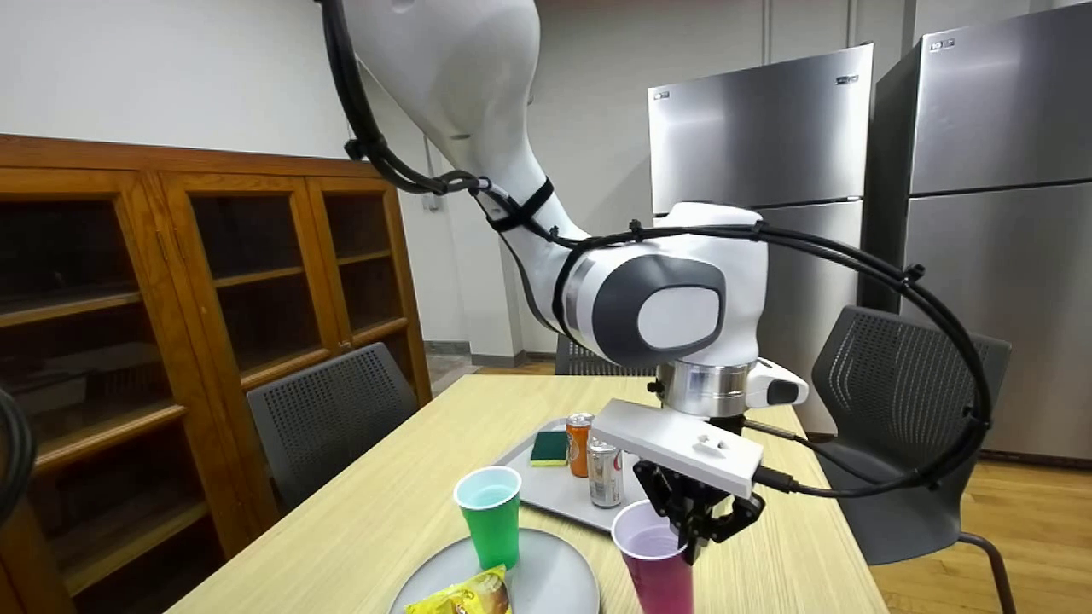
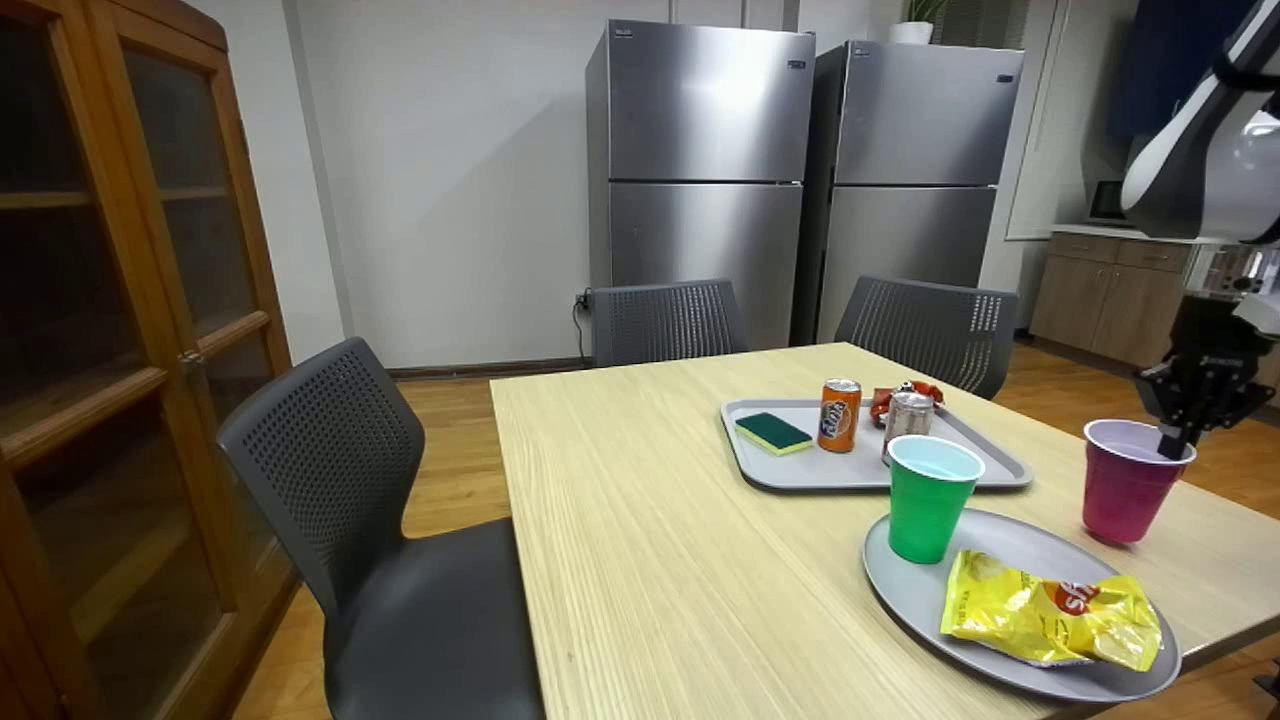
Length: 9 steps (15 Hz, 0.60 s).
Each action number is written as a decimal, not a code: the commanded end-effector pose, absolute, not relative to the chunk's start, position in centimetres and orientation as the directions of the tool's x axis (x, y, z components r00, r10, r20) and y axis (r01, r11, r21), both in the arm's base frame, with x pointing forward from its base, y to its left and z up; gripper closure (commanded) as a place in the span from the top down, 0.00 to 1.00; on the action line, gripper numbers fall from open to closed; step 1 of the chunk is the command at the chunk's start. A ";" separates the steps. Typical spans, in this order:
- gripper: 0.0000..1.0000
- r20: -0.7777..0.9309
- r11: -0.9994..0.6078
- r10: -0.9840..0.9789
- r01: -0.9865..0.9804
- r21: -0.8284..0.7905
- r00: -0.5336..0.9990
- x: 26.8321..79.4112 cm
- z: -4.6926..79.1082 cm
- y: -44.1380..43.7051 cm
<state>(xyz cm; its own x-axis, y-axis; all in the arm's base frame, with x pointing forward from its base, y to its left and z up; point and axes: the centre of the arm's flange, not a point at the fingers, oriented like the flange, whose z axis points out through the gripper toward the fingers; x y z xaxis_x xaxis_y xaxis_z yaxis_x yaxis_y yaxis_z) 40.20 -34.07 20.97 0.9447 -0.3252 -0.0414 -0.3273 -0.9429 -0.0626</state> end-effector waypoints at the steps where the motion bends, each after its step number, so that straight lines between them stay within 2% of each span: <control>1: 0.01 -0.065 -0.944 -0.307 -0.313 -0.102 0.949 41.0 20.4 -35.3; 2: 0.01 -0.070 -0.944 -0.307 -0.313 -0.103 0.949 41.0 20.2 -35.3; 3: 0.30 -0.075 -0.946 -0.302 -0.308 -0.102 0.950 40.9 20.1 -35.3; 5: 0.38 -0.075 -0.948 -0.296 -0.302 -0.097 0.952 40.9 20.1 -35.2; 9: 0.68 -0.059 -0.960 -0.256 -0.261 -0.100 0.965 40.6 21.3 -35.0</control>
<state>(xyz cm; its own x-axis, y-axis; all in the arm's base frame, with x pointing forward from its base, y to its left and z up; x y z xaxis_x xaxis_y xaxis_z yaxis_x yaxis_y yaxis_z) 40.65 -34.50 19.90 0.9512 -0.3014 -0.0667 -0.3060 -0.9491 -0.0750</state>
